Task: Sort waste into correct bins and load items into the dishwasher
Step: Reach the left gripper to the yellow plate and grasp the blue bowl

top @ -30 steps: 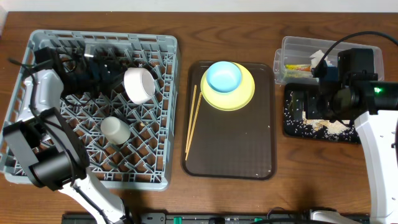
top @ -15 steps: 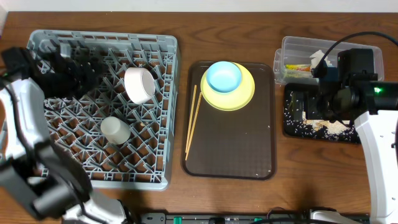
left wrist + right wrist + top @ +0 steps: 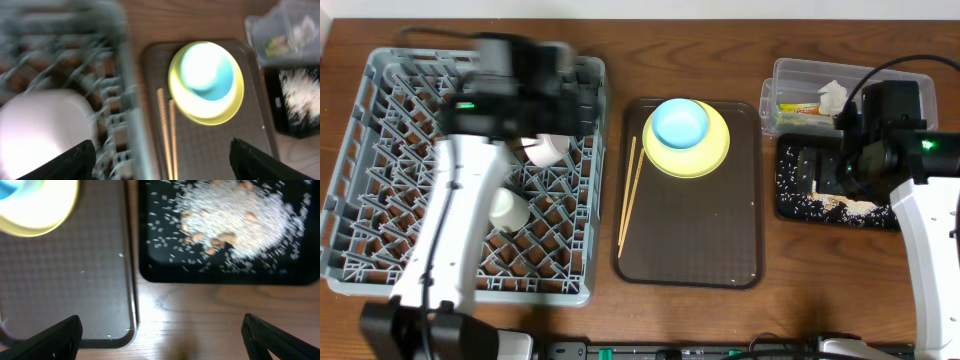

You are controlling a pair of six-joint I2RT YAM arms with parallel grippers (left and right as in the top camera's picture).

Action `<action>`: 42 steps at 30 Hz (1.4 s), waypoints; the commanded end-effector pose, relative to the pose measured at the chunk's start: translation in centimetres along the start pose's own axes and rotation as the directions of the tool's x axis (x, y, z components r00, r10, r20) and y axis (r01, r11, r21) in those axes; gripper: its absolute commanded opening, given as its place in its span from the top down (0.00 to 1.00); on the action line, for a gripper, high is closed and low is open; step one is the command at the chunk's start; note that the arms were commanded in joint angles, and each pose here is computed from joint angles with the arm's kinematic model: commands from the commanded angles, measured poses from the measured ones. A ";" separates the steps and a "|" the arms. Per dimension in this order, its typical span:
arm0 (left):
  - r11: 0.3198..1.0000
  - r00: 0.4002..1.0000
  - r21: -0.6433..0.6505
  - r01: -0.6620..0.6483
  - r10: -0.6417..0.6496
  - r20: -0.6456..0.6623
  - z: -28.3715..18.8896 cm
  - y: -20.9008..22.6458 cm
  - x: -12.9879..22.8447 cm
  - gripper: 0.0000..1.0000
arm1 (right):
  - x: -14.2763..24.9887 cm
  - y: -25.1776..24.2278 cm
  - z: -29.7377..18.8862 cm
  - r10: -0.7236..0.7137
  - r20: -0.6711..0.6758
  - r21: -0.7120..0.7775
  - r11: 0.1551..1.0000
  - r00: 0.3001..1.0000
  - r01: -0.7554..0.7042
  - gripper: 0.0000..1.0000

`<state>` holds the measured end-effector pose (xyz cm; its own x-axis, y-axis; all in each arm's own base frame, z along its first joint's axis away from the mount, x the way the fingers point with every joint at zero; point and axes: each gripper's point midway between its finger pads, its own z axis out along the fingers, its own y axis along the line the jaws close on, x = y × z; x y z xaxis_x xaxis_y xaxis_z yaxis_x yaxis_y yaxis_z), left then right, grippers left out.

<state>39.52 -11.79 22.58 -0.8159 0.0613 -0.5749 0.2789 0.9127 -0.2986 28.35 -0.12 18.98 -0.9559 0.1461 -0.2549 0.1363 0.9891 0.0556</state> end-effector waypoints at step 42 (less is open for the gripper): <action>0.934 0.919 0.059 -0.351 0.356 -0.170 20.1 -11.3 7.4 0.94 | 0.5 -1.4 -0.2 0.067 -0.017 0.077 0.995 0.998 -0.066 0.01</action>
<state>40.49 -29.54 4.60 -0.7355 0.4770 -0.4812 0.5886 0.8015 -0.1051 27.46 -1.15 18.77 -0.9539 0.1961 -0.2274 0.2005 0.9797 0.0038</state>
